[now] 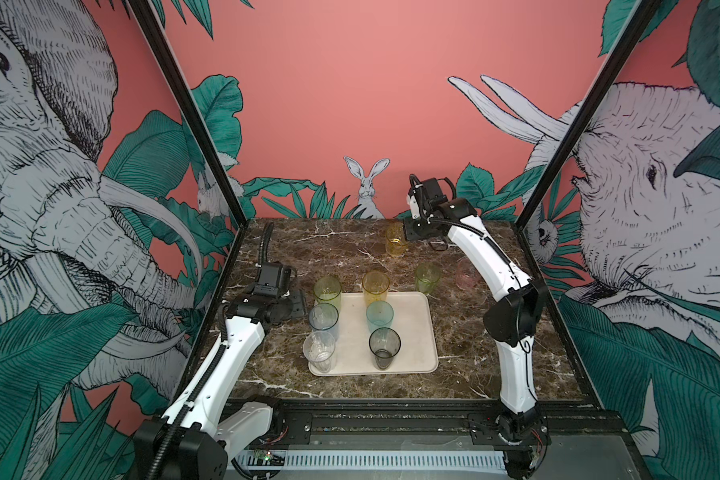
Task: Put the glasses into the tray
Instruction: 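Lift the yellow cup with the right gripper and carry it toward the tray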
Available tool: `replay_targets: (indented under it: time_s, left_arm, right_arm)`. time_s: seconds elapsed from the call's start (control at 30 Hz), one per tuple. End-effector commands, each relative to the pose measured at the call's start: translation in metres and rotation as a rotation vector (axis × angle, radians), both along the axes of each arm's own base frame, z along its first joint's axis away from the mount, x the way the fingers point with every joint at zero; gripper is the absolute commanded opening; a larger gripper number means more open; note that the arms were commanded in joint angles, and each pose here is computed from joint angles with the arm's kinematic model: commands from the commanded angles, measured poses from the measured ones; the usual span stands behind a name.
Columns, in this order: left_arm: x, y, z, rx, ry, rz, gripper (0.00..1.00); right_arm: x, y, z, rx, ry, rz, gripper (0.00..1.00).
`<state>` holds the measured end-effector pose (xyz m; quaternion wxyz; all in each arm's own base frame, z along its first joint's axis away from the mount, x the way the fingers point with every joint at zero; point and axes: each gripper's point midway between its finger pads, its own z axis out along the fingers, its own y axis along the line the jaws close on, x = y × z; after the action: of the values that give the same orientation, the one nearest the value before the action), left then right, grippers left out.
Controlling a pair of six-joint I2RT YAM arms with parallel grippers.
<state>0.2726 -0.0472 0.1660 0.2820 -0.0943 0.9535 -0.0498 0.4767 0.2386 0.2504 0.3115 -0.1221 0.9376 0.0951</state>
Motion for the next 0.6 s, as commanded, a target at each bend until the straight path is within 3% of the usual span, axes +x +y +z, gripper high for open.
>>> replay_targets:
  time_s: [0.0,0.57]
  left_arm:
    - [-0.001,0.002,0.0,0.0,0.001,0.012,0.68]
    - [0.002,0.001,-0.001,-0.003,0.003,0.01,0.68]
  right_arm:
    - [-0.012,-0.022,0.026,-0.026,-0.052,-0.019,0.0]
    - [-0.074,-0.057,0.01,-0.024,-0.052,-0.022,0.0]
